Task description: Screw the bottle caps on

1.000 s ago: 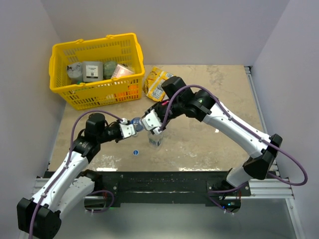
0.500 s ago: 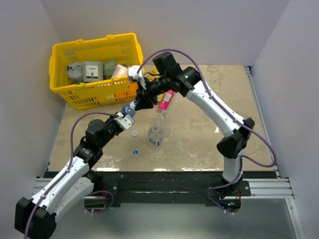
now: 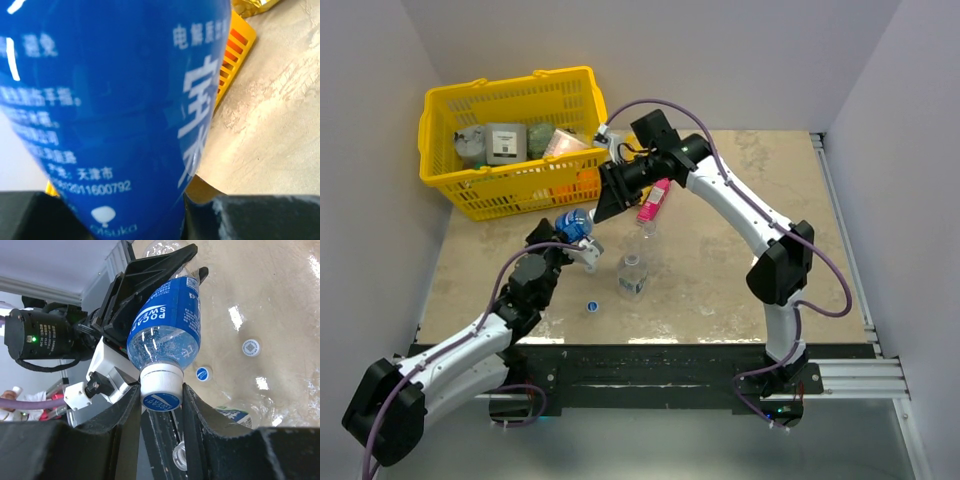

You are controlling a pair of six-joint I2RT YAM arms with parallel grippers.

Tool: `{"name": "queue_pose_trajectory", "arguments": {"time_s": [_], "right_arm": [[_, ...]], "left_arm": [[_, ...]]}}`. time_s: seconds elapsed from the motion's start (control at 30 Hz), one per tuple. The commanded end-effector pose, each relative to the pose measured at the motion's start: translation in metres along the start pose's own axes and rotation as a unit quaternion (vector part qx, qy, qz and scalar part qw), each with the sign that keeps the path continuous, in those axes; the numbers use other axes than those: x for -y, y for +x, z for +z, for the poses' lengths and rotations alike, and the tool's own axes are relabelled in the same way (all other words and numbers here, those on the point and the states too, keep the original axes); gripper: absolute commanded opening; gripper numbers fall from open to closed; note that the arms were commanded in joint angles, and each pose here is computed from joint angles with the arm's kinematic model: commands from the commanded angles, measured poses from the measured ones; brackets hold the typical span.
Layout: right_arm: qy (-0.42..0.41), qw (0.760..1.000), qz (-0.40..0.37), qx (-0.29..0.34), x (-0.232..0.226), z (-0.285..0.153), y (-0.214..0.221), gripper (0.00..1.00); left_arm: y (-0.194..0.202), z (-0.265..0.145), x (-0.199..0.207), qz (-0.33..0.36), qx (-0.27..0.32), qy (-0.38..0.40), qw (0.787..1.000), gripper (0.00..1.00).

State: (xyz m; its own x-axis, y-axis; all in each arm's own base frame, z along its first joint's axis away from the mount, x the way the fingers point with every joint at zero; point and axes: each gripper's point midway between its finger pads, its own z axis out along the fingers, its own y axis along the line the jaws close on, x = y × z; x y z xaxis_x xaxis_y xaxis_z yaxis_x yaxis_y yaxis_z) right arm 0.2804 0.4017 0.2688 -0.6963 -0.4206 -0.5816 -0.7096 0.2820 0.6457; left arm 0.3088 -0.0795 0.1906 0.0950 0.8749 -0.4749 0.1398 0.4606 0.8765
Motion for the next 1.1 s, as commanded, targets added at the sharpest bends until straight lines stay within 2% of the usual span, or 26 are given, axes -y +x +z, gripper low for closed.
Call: {"name": "queue_pose_trajectory", "arguments": {"time_s": [0.0,0.03,0.13,0.17,0.2,0.23,0.27,0.3,0.33,0.4,0.43,0.5,0.53,0.73,1.07], "right_arm": [[0.011,0.997,-0.049,0.066,-0.018,-0.030,-0.035,0.33],[0.023,0.994,-0.060,0.088,-0.009,-0.050,-0.047,0.43],[0.027,0.978,-0.172,0.117,-0.013,-0.093,-0.064,0.51],[0.040,0.956,-0.266,0.118,-0.018,-0.105,-0.066,0.52],[0.051,0.939,-0.321,0.114,-0.024,-0.113,-0.064,0.57],[0.054,0.912,-0.395,0.097,-0.020,-0.113,-0.054,0.58],[0.058,0.884,-0.450,0.113,-0.044,-0.130,-0.051,0.59],[0.055,0.866,-0.485,0.111,-0.051,-0.128,-0.044,0.60],[0.064,0.839,-0.532,0.094,-0.037,-0.117,-0.033,0.61],[0.058,0.793,-0.602,0.072,-0.057,-0.108,-0.006,0.62],[0.070,0.753,-0.652,0.061,-0.059,-0.107,-0.004,0.62],[0.053,0.729,-0.681,0.048,-0.068,-0.091,0.015,0.62],[0.057,0.708,-0.701,0.059,-0.078,-0.094,0.013,0.62],[0.019,0.676,-0.735,0.037,-0.092,-0.070,0.025,0.61],[0.011,0.661,-0.750,0.006,-0.083,-0.059,0.028,0.56]], "left_arm": [[-0.030,0.000,-0.016,-0.008,0.050,-0.009,0.999,0.00],[-0.026,0.000,-0.012,-0.012,0.043,0.002,0.999,0.00],[-0.024,-0.003,0.010,-0.034,0.044,0.079,0.995,0.00],[-0.026,-0.008,0.026,-0.048,0.054,0.123,0.990,0.00],[-0.031,-0.010,0.027,-0.051,0.065,0.139,0.987,0.00],[-0.029,-0.015,0.032,-0.055,0.065,0.162,0.983,0.00],[-0.038,-0.019,0.038,-0.074,0.089,0.189,0.975,0.00],[-0.043,-0.018,0.029,-0.084,0.101,0.189,0.973,0.00],[-0.041,-0.022,0.036,-0.098,0.096,0.211,0.968,0.00],[-0.053,-0.024,0.029,-0.114,0.122,0.230,0.959,0.00],[-0.055,-0.026,0.032,-0.122,0.123,0.247,0.953,0.00],[-0.067,-0.029,0.027,-0.133,0.147,0.262,0.945,0.00],[-0.069,-0.030,0.028,-0.135,0.149,0.268,0.942,0.00],[-0.083,-0.034,0.025,-0.139,0.175,0.281,0.933,0.00],[-0.095,-0.035,0.020,-0.141,0.201,0.286,0.926,0.00]]}}
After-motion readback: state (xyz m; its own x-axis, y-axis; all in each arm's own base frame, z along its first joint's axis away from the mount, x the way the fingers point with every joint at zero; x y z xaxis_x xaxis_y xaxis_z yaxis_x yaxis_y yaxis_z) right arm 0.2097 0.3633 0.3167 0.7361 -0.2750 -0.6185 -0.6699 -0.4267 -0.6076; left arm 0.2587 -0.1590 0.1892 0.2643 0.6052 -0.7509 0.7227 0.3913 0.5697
